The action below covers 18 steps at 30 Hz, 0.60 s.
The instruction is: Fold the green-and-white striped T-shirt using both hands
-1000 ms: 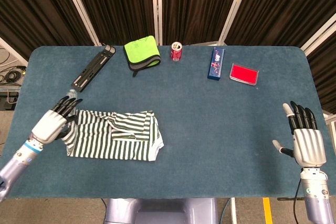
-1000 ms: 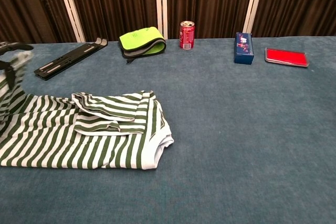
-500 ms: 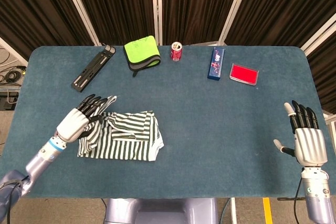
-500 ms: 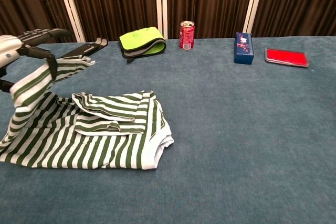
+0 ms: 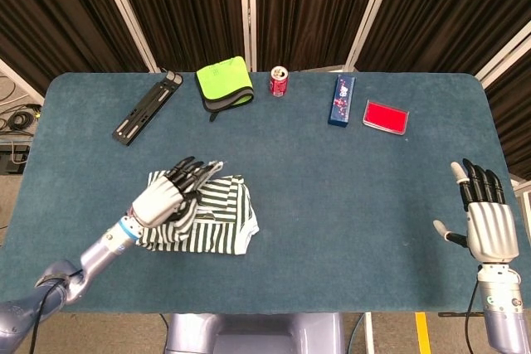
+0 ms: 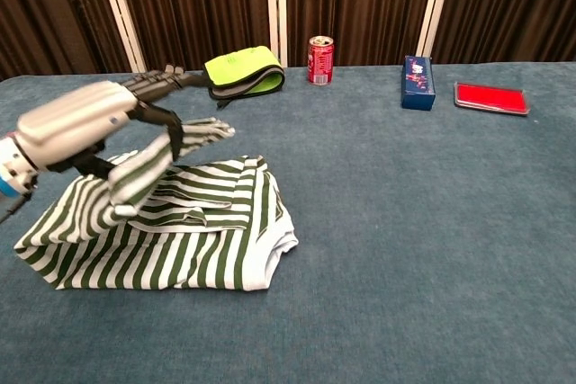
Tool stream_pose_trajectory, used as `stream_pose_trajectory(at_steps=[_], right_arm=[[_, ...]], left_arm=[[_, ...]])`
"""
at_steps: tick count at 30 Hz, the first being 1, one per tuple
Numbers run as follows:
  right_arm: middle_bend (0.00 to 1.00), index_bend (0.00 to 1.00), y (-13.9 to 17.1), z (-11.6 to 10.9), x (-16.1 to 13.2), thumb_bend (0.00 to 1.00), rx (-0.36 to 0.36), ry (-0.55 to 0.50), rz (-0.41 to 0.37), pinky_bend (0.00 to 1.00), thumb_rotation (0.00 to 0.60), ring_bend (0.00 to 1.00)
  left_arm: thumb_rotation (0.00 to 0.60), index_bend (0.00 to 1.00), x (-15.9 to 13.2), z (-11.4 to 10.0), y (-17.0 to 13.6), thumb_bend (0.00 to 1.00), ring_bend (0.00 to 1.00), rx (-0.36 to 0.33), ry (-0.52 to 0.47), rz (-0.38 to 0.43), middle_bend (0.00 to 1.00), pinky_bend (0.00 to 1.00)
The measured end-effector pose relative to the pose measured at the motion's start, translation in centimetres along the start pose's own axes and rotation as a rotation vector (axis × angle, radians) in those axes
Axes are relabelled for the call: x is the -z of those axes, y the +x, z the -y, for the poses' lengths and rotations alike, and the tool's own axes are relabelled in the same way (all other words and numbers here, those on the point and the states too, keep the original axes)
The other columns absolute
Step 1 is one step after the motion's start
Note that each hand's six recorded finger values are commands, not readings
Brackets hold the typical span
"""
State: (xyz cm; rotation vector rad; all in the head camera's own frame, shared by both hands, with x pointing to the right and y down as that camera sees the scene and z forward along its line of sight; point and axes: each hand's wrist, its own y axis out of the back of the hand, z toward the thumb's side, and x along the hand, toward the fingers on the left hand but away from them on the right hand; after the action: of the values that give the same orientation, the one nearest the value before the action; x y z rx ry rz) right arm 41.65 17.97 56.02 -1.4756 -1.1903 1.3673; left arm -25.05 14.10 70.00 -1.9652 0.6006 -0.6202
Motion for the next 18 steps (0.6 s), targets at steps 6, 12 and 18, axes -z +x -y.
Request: stream_pose_trajectory(at_steps=[6, 12, 18], right_arm=[[0.0, 0.0, 0.0, -0.1, 0.1, 0.0, 0.001, -0.005, 0.002, 0.0, 0.6, 0.0], [0.0, 0.0, 0.0, 0.0, 0.1, 0.0, -0.003, -0.007, 0.001, 0.0, 0.6, 0.0], [0.0, 0.0, 0.0, -0.1, 0.1, 0.0, -0.004, -0.01, -0.001, 0.0, 0.6, 0.0]], left_arm=[[0.6, 0.88, -2.1, 2.4, 1.5, 0.65, 0.0, 0.047, -0.01, 0.028, 0.0, 0.0], [0.6, 0.88, -3.1, 3.8, 2.6, 0.65, 0.0, 0.082, -0.002, 0.038, 0.0, 0.0], [0.6, 0.88, -4.0, 5.0, 3.6, 0.65, 0.0, 0.1, -0.002, 0.032, 0.0, 0.0]])
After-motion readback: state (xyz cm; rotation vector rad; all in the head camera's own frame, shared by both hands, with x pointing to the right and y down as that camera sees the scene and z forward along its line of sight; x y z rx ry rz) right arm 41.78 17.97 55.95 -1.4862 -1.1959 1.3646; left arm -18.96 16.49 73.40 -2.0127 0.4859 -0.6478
